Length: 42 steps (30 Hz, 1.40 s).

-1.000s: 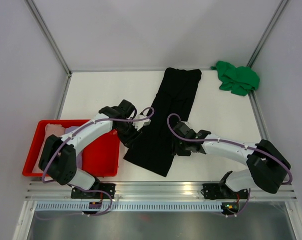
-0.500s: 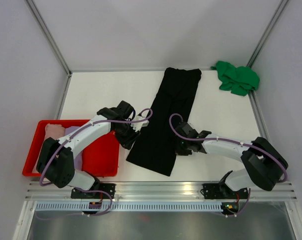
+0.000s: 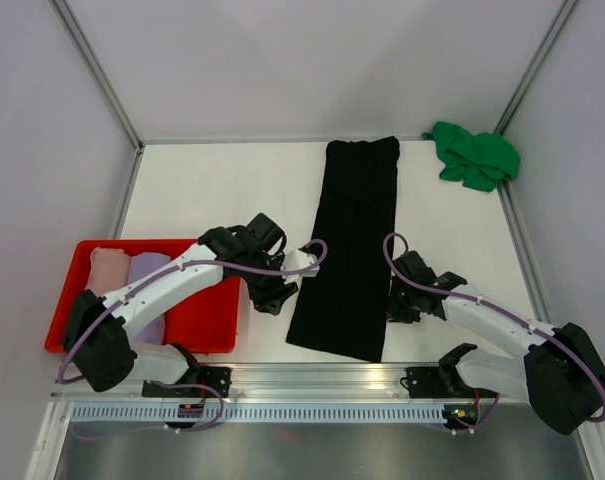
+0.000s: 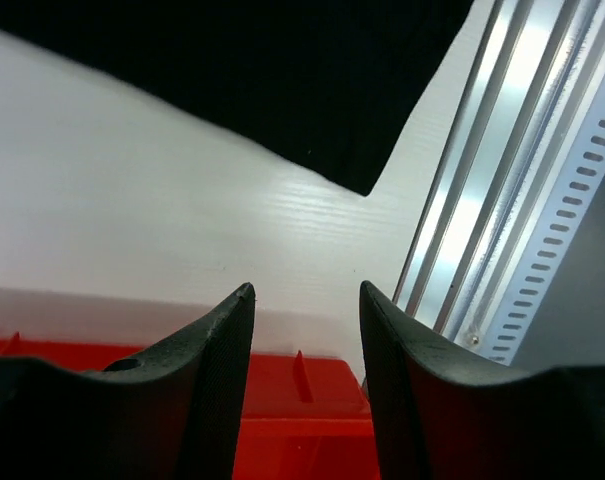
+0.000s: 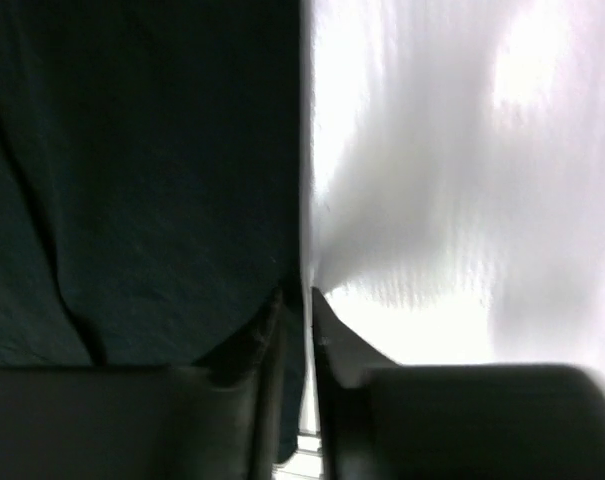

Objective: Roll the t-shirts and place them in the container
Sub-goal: Fold the tshirt, then roll the tshirt

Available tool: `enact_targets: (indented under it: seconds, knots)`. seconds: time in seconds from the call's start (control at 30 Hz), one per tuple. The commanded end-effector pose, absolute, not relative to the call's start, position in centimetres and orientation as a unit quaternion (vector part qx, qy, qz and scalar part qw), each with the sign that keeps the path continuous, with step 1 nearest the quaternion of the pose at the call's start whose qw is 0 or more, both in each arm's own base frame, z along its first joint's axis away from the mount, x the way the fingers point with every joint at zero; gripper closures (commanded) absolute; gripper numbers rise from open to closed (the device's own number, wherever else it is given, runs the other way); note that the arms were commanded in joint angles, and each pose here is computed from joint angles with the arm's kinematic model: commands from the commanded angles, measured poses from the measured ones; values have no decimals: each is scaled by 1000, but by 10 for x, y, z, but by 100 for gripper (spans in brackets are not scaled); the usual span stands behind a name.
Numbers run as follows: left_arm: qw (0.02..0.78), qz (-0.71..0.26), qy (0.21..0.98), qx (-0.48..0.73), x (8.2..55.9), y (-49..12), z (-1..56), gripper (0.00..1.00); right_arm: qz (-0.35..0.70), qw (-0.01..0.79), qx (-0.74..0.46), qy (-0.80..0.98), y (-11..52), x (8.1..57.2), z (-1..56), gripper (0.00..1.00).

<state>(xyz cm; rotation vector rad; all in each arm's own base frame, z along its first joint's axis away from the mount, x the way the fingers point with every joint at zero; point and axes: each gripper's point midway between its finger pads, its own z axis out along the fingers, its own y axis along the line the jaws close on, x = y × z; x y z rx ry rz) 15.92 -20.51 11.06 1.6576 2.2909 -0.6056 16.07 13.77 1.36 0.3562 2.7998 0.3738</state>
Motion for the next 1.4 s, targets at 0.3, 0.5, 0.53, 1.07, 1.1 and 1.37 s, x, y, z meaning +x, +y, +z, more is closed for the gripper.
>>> enact_targets:
  seconds: [0.3,0.5,0.53,1.07,1.1,1.37]
  knots:
    - [150,-187,593,768,101,-233,72,46,154,203,50,966,133,180,103,52]
    - [152,-160,542,811,94,-227,53,46,153,86,116,978,131,134,64,51]
    - [152,-155,538,814,94,-226,51,46,176,73,125,974,137,126,60,52]
    - [162,-152,521,824,91,-247,52,46,222,65,206,951,150,121,2,63]
    - [163,-154,520,824,90,-249,54,46,208,56,208,954,148,120,-4,70]
    - [160,-168,527,817,90,-259,59,46,143,71,199,967,124,122,3,100]
